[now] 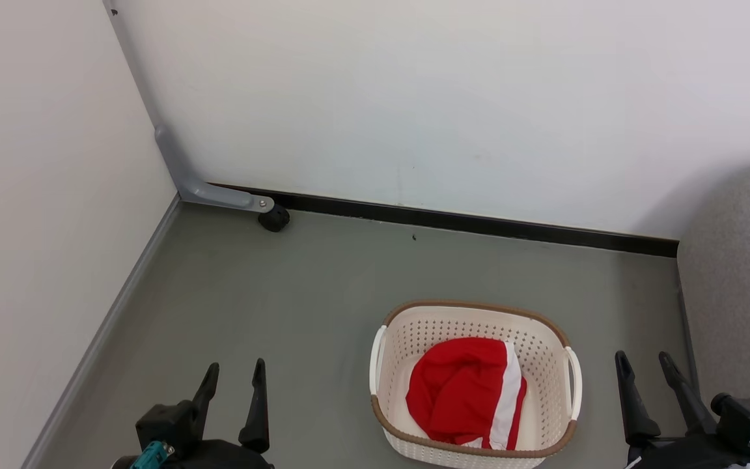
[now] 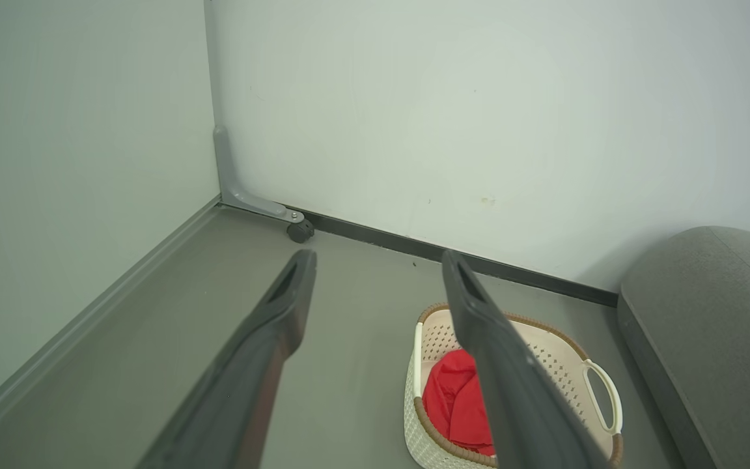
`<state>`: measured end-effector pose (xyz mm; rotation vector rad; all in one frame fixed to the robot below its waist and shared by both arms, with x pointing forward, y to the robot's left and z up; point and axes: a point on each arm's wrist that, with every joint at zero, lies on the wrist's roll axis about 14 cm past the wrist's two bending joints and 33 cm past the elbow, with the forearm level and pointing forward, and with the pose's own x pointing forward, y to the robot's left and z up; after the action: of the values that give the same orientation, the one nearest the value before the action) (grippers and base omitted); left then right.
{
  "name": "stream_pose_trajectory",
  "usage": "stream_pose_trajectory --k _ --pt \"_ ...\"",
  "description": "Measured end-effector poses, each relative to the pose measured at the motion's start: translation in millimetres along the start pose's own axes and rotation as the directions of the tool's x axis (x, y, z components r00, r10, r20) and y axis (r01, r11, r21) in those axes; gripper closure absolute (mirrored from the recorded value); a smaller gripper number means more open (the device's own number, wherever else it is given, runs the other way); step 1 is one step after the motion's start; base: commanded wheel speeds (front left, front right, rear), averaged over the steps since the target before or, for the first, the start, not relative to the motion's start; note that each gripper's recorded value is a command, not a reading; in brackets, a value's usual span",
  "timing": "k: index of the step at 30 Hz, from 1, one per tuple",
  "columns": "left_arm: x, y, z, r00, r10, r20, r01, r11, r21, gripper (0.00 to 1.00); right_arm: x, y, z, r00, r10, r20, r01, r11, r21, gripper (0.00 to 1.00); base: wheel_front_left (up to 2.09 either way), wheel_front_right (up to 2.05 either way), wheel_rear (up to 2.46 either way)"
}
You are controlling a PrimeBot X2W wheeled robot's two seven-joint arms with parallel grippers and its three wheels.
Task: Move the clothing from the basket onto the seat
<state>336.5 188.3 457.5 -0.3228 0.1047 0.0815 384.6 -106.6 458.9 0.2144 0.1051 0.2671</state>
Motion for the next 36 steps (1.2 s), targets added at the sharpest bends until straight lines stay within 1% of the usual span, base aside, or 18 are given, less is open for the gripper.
stream_pose_trajectory --k 6,18,23,36 --pt "-0.1 4.5 1.1 1.0 0.012 0.003 -0.012 1.0 -0.001 0.0 -3.3 -0.2 1.7 1.0 -0.003 0.006 0.003 1.0 0.0 0.0 0.0 0.0 0.0" --pt "3.9 -2.6 3.0 1.0 -0.011 0.009 0.011 1.0 0.01 0.0 -11.3 -9.2 3.8 0.999 -0.032 0.017 0.032 0.999 -0.005 0.0 0.0 0.0 0.0" --pt "5.9 -7.5 2.4 0.999 -0.031 0.007 0.031 0.999 0.034 0.0 -12.6 -11.5 4.2 0.999 -0.037 0.018 0.038 0.999 -0.014 0.0 0.0 0.0 0.0" --pt "13.2 -22.2 -7.0 0.997 -0.073 -0.021 0.074 0.996 0.042 0.0 -17.9 -21.1 0.0 0.998 -0.058 0.005 0.058 0.997 -0.048 0.0 0.0 0.0 0.0"
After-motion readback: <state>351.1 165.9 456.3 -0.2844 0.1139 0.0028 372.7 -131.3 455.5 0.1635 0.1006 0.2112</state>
